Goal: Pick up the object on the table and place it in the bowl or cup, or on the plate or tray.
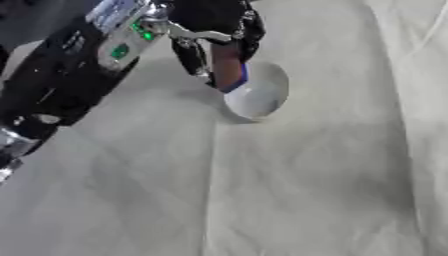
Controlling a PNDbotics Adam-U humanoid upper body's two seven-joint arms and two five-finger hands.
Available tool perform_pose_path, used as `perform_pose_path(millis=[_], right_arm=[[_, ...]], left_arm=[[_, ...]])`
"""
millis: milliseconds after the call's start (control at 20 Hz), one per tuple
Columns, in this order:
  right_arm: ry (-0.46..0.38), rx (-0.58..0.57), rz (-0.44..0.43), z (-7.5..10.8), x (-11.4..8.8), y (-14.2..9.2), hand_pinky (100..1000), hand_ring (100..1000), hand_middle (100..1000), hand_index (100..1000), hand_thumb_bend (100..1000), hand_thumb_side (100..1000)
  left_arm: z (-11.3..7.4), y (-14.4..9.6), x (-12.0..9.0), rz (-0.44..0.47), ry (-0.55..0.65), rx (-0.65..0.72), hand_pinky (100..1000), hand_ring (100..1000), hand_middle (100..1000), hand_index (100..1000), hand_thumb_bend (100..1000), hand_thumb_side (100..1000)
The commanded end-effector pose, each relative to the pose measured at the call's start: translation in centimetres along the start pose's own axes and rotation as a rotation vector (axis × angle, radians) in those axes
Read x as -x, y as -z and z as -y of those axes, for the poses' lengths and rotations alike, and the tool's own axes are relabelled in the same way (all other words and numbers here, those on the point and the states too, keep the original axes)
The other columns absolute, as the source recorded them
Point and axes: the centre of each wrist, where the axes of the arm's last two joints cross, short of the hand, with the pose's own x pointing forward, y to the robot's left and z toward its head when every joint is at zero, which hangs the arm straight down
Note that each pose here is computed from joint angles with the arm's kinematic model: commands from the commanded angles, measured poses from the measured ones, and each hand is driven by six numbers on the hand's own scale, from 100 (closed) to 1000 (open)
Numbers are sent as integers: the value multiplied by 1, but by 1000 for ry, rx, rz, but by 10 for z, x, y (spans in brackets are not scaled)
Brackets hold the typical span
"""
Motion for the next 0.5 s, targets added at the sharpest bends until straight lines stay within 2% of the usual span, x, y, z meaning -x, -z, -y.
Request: perform_pose_path(millis=[50, 500], right_arm=[[8, 0, 21, 0, -3, 4, 167, 319, 459, 709, 100, 594], [28, 0, 23, -3, -4, 4, 167, 318, 459, 710, 100, 594]], left_arm=[[-13, -6, 7, -10, 50, 5, 333, 459, 448, 516, 620, 100], [-27, -4, 9, -1, 76, -24, 352, 471, 465, 536, 632, 100]])
